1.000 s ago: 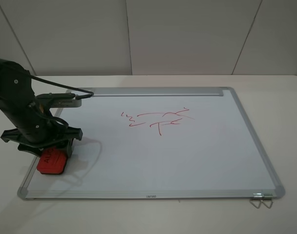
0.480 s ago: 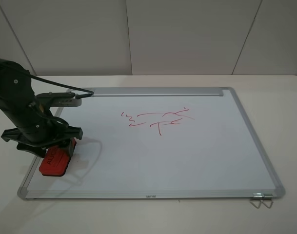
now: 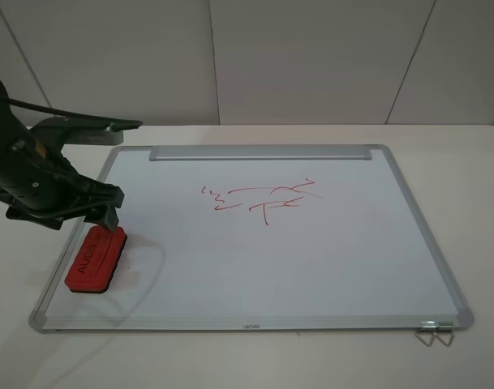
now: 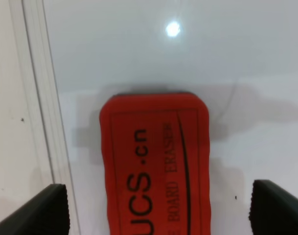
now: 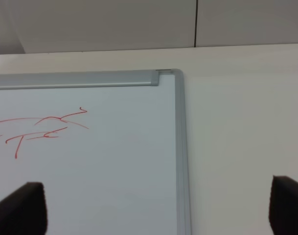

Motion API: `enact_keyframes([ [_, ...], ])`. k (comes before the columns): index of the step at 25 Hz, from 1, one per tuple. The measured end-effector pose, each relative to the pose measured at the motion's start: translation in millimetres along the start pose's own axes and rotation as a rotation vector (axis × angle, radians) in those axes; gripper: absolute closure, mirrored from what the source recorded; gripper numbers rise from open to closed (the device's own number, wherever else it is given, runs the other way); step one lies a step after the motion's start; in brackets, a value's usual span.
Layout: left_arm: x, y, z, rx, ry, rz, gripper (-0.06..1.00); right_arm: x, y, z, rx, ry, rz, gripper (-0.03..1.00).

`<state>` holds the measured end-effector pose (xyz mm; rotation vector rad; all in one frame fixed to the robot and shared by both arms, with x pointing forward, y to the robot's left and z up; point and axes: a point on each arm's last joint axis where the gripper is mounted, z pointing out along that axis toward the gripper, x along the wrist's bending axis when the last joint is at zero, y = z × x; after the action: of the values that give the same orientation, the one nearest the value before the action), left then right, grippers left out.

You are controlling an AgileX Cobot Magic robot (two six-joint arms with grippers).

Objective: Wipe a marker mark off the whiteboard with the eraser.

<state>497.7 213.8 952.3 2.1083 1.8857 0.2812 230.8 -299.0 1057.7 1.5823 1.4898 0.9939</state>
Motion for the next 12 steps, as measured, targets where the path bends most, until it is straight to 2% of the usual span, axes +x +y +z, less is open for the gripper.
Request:
enact_keyframes([
  [8, 21, -10, -94, -0.221, 0.009, 0.031, 0.17, 0, 0, 0, 0.0, 0.0, 0.0, 0.14],
  [9, 21, -10, -94, -0.221, 0.009, 0.031, 0.17, 0, 0, 0, 0.0, 0.0, 0.0, 0.14],
  [12, 29, -26, -136, -0.337, 0.024, 0.039, 0.17, 0, 0, 0, 0.0, 0.005, 0.003, 0.14],
])
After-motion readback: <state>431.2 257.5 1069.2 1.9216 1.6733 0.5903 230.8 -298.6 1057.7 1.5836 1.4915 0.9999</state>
